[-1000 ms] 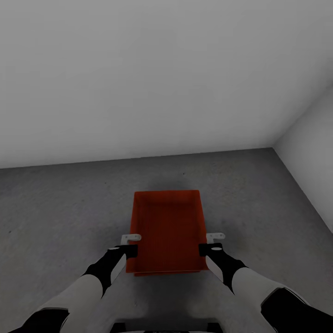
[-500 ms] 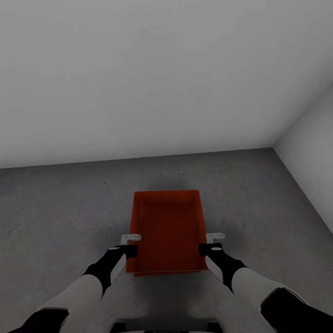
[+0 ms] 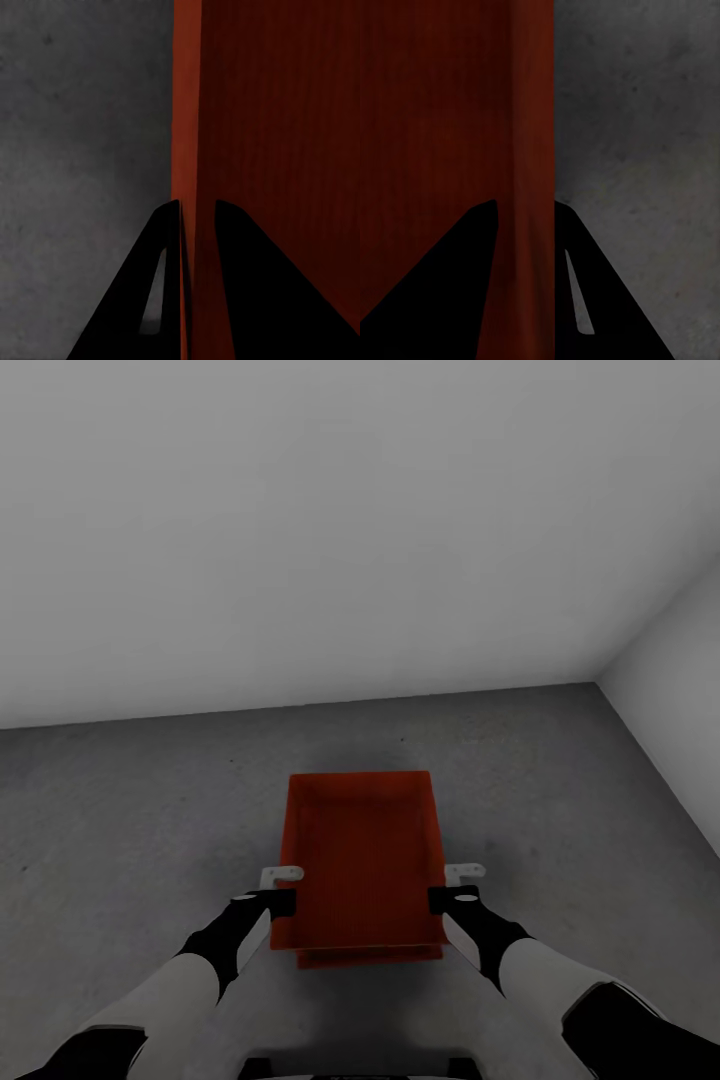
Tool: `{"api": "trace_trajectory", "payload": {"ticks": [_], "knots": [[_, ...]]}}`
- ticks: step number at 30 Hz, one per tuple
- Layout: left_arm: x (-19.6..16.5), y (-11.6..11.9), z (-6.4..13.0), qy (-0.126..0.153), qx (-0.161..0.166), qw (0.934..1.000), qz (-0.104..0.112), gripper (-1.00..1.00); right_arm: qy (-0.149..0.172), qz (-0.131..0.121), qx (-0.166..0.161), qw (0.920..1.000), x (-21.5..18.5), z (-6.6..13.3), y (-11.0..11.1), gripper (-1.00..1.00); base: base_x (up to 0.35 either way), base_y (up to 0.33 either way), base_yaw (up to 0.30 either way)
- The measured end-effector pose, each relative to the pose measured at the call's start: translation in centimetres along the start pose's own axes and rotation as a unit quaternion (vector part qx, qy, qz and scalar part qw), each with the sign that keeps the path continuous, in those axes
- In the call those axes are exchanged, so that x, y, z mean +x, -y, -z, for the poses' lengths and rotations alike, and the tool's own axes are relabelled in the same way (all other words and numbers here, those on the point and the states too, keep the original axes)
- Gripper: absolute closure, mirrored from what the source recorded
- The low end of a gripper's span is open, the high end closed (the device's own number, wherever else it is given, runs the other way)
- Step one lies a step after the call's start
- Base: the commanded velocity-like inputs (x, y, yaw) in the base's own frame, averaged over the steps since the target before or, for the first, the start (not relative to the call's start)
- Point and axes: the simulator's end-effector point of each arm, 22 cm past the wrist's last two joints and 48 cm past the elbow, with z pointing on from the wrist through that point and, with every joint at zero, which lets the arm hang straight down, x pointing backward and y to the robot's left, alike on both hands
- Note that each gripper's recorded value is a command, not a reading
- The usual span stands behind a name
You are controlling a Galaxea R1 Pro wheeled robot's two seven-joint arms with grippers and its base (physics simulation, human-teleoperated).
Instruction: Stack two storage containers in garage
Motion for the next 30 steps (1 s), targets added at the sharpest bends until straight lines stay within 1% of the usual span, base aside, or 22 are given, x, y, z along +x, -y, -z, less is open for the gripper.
{"api": "trace_trajectory", "payload": {"ticks": [5,14,27,30], "knots": [[-0.01,0.02,0.00,0.000,0.000,1.0000,0.000,1.00,0.000,0.000,0.000,1.0000,-0.01,-0.01,0.02,1.00,0.003,0.003,-0.056],[0.01,0.23,0.01,0.000,-0.001,1.0000,0.000,1.00,0.000,0.000,-0.001,1.0000,0.01,-0.06,0.22,1.00,0.000,0.000,-0.180],[0.03,0.33,0.02,0.000,-0.002,1.0000,0.000,1.00,0.000,0.000,-0.001,1.0000,0.03,-0.09,0.32,1.00,-0.002,0.000,-0.016],[0.05,0.37,0.01,-0.001,-0.002,1.0000,0.000,1.00,-0.001,0.000,-0.001,1.0000,0.04,-0.12,0.35,1.00,-0.135,0.000,0.000]]}}
